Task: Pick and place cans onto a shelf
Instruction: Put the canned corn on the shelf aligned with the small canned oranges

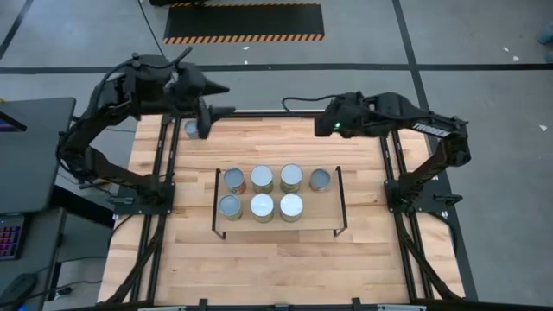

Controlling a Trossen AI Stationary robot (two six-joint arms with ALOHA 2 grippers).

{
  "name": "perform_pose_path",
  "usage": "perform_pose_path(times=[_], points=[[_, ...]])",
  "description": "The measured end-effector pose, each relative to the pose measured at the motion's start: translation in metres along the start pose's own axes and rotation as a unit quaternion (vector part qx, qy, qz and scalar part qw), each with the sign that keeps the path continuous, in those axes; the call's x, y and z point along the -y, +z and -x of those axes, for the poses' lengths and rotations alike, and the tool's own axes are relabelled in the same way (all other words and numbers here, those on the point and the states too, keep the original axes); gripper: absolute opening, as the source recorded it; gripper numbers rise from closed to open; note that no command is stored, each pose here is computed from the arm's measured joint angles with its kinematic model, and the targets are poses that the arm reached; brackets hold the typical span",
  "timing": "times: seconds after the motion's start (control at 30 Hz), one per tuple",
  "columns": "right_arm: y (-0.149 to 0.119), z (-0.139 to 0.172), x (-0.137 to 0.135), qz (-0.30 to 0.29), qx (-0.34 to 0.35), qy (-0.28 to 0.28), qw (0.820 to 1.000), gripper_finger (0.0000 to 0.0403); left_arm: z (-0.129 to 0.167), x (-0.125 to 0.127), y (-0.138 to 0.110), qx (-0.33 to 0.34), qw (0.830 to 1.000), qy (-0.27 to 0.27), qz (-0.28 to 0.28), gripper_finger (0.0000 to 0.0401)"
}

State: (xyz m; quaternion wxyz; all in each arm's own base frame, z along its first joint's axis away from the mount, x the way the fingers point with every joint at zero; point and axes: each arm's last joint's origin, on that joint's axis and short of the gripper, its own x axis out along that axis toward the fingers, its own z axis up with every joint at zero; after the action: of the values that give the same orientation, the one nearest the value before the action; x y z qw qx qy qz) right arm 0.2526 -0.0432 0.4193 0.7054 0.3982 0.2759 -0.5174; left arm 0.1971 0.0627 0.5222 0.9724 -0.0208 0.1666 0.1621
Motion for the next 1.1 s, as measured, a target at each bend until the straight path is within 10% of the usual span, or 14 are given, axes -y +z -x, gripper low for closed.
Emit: perform_pose_path(times=[0.4,0.77,1.1], points=[[0.033,0.022,0.033,0.163,0.044,0.025,0.985,0.035,-0.042,-0.064,-0.011,-0.059,0.984,0.154,0.072,0.0243],[0.062,0.028,0.048,0.268,0.087,0.054,0.958,0.035,-0.05,-0.137,-0.063,-0.156,0.909,0.292,0.254,0.028],[0.064,0.027,0.048,0.345,0.061,0.097,0.931,0.035,-0.071,-0.145,-0.106,-0.202,0.849,0.35,0.341,0.0317]])
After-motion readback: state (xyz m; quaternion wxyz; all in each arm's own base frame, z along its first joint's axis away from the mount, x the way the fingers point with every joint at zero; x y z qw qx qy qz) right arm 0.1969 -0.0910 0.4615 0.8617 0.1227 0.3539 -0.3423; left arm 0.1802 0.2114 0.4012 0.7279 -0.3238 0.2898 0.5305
